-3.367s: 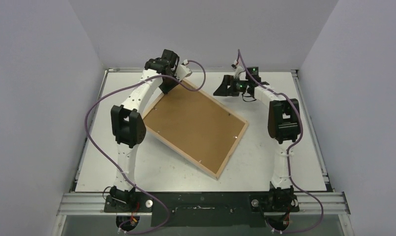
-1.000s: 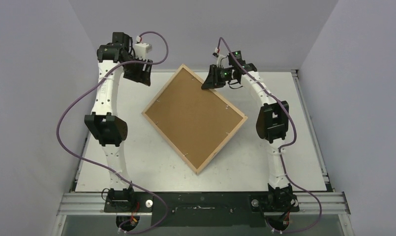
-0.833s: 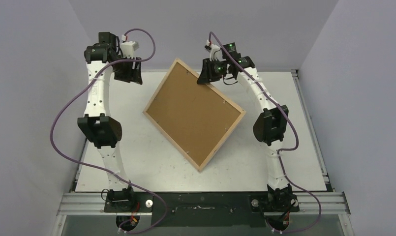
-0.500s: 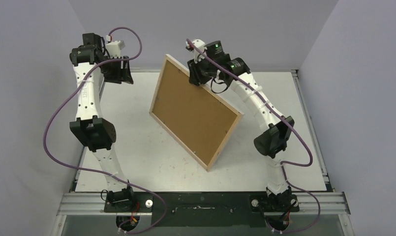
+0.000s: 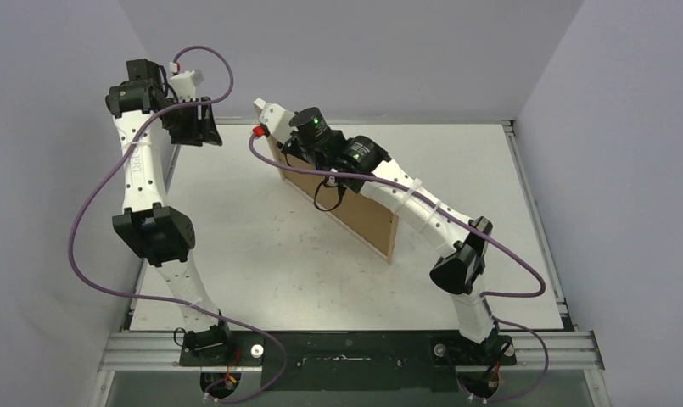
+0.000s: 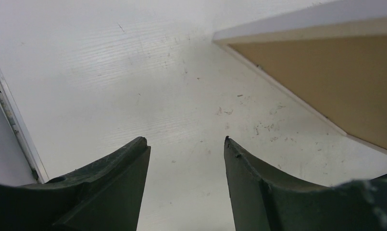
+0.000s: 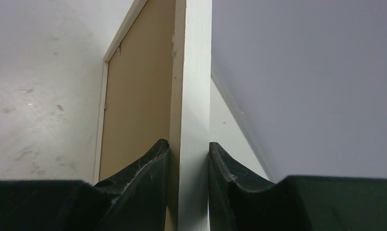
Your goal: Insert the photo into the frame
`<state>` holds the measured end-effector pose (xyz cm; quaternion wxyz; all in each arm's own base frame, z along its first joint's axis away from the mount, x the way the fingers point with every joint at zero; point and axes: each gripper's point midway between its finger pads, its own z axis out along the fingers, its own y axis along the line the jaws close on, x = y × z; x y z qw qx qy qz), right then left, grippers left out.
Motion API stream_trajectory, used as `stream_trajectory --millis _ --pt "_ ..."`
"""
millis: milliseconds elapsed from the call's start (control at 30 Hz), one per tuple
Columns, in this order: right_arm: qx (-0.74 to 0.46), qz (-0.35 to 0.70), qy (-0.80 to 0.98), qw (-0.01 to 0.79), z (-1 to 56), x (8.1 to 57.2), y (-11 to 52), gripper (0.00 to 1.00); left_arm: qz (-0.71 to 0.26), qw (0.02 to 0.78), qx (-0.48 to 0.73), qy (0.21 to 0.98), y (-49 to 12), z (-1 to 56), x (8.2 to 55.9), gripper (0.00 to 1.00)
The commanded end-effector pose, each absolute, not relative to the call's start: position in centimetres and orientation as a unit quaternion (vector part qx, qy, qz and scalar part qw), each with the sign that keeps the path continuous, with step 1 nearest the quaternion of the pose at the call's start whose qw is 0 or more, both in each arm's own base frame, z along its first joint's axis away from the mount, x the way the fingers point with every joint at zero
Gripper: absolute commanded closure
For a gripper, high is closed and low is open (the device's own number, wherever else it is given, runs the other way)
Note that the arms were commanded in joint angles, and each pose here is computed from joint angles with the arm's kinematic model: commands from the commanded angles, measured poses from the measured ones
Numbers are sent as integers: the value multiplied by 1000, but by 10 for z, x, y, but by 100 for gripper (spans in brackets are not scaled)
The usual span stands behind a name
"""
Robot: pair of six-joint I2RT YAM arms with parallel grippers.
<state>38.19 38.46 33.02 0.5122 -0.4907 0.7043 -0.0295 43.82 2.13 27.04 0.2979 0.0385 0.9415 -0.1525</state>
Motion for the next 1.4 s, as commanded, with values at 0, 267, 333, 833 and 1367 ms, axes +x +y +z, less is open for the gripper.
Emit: stream_trajectory --millis 0,267,333,833,1367 --pt "-422 -218 653 590 400 412 337 95 -158 333 48 928 18 296 433 44" --pt "-478 -237 626 569 363 385 373 95 -162 330 43 929 21 294 432 45" --pt "-497 -241 624 554 340 375 384 95 -163 328 42 930 22 292 431 46" --pt "-542 -230 600 542 190 277 419 95 -179 321 31 929 28 284 425 47" --pt "-584 -195 623 482 59 243 435 61 -194 294 24 936 26 261 422 47"
